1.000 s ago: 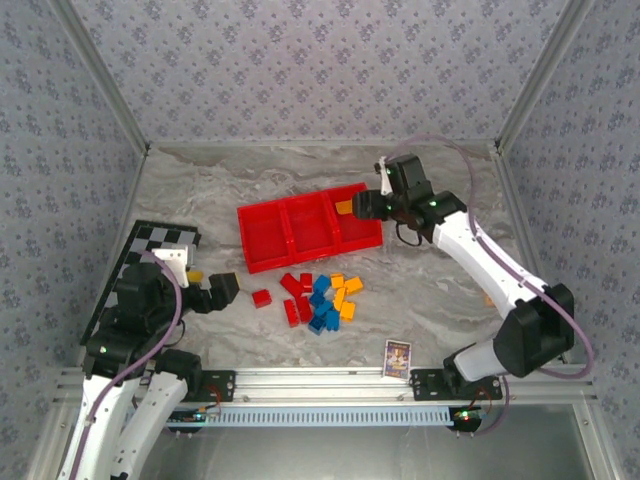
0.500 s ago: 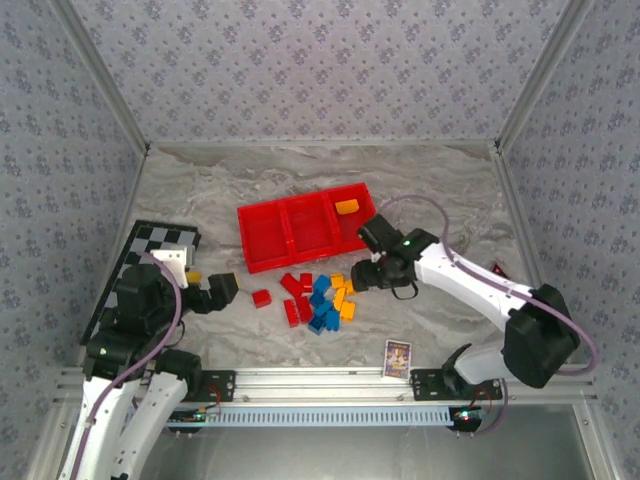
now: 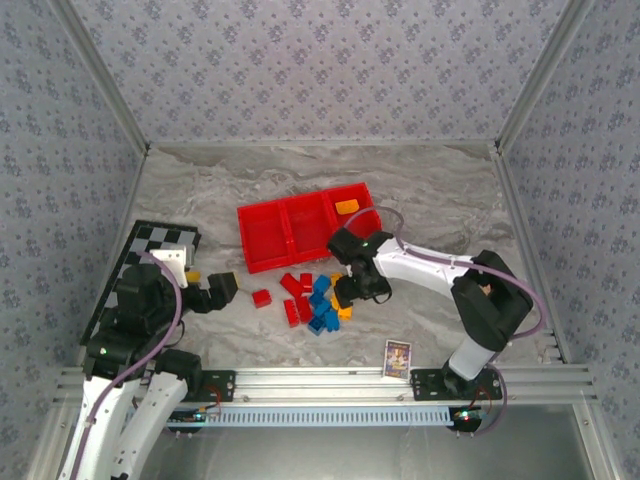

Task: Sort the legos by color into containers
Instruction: Rotate the lego at the center of the table, then pick up the lego from the center of the table.

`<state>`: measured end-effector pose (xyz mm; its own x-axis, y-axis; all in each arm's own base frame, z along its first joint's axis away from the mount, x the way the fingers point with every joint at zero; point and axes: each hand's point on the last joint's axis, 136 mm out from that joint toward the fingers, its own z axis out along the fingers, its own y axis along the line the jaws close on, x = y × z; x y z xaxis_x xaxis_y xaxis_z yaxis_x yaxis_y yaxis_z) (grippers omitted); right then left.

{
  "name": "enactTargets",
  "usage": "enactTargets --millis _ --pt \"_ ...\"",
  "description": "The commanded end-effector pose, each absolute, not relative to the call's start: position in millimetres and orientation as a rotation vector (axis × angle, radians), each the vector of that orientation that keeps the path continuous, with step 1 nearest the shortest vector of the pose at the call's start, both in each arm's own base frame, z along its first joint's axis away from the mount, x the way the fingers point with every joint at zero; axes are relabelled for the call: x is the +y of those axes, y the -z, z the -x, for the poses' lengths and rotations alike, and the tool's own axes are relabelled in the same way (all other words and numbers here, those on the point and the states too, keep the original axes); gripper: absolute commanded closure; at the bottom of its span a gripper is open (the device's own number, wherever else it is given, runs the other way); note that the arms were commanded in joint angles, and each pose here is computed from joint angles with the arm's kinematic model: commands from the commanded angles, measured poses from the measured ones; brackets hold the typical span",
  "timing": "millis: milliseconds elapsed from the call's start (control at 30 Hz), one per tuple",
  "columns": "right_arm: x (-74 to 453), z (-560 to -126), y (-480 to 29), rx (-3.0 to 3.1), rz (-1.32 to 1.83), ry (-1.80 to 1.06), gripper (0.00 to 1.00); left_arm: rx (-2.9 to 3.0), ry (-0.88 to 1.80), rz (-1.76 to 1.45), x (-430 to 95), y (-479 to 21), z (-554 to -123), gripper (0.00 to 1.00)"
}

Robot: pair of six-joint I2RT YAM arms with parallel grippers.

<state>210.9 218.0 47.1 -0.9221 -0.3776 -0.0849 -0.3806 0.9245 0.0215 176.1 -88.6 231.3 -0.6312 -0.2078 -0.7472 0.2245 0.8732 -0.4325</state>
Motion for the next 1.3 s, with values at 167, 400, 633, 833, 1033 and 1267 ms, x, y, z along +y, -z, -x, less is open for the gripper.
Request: enactTargets --millis 167,400,633,833,1033,1267 --pt "213.4 -223.2 -38.3 2.999 0.601 0.03 0.25 2.156 0.62 -0.03 -89.9 -234.4 -179.8 0.0" --pt "211.4 -237.0 -46.4 2.977 0.563 0.013 0.27 2.162 0.619 -0.03 -90.2 -233.4 -180.6 0.0" --pt "205.0 -249.4 -51.4 2.974 0.5 -0.006 0.3 2.17 0.62 -0.027 -90.6 -232.1 -181.7 0.0" --pt "204.9 -254.6 -50.6 2.98 0.491 -0.002 0.31 2.176 0.616 -0.025 -90.4 -230.9 -182.4 0.0" --pt "212.7 -260.5 -55.3 2.953 0.521 -0.047 0.31 2.178 0.614 -0.022 -90.0 -230.4 -182.9 0.0" --pt "227.8 -268.1 -55.4 2.938 0.529 -0.105 0.3 2.177 0.615 -0.027 -90.4 -230.8 -182.5 0.0"
